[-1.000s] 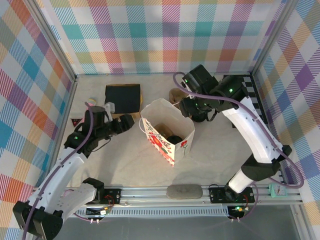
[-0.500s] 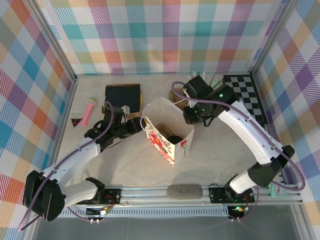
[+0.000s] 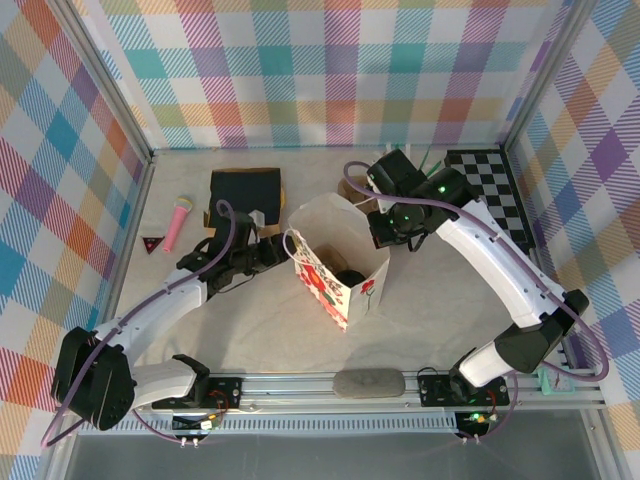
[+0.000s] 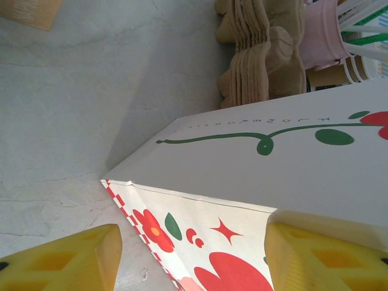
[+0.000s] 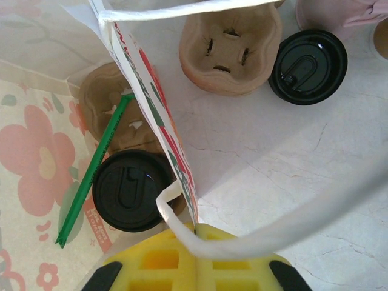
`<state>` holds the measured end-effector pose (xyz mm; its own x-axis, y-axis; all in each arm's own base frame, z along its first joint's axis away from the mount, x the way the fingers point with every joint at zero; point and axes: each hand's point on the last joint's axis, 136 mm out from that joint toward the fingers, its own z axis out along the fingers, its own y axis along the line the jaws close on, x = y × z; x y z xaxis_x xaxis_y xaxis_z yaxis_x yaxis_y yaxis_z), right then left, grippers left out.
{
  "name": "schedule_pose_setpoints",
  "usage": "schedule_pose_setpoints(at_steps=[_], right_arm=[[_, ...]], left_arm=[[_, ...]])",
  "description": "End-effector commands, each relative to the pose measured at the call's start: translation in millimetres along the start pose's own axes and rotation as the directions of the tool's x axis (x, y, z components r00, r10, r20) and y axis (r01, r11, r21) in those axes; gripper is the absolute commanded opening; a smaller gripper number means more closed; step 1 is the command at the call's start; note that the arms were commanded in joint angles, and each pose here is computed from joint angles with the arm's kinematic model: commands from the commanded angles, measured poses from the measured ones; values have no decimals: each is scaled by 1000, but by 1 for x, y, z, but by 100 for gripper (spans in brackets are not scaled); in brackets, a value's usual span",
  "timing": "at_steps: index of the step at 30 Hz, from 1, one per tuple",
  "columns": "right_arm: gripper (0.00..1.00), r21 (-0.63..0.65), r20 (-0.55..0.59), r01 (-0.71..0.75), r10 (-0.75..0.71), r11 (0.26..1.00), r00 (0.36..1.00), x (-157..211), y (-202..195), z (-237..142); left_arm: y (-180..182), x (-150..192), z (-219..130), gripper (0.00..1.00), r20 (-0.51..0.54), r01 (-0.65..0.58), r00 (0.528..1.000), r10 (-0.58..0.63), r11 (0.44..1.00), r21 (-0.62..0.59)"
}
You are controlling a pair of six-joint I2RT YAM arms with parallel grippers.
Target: Pack the takeout coffee
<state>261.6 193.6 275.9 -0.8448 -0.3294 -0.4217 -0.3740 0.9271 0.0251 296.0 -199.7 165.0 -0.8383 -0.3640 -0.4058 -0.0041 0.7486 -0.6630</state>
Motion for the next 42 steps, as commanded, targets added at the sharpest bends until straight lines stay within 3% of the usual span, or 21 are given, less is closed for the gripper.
schedule_pose_setpoints(at_steps=[1, 18, 22, 27, 36, 42], right_arm=[[0, 41, 22, 22, -23, 999, 999, -1, -12, -12], [2, 74, 55, 28, -32, 997, 998, -7, -34, -29], [27, 35, 61, 13, -15, 999, 998, -6, -28, -32], [66, -23, 122, 8, -5, 1000, 993, -3, -23, -55], [82, -59, 348, -4, 24, 998, 937, -1, -31, -112], [90, 102, 402, -123, 72, 987, 913, 8, -72, -115]], left_arm=[[-20, -13, -14, 64, 44, -42, 998, 41, 998, 35], [-14, -47, -41, 65, 117, -152, 978, 170, 977, -147], [-5, -65, -38, 65, 112, -153, 977, 180, 965, -212], [4, -90, -18, 65, 91, -177, 973, 212, 939, -295], [33, -148, 48, 59, 17, -216, 967, 253, 855, -471], [55, -166, 87, 57, -35, -241, 964, 265, 806, -540]])
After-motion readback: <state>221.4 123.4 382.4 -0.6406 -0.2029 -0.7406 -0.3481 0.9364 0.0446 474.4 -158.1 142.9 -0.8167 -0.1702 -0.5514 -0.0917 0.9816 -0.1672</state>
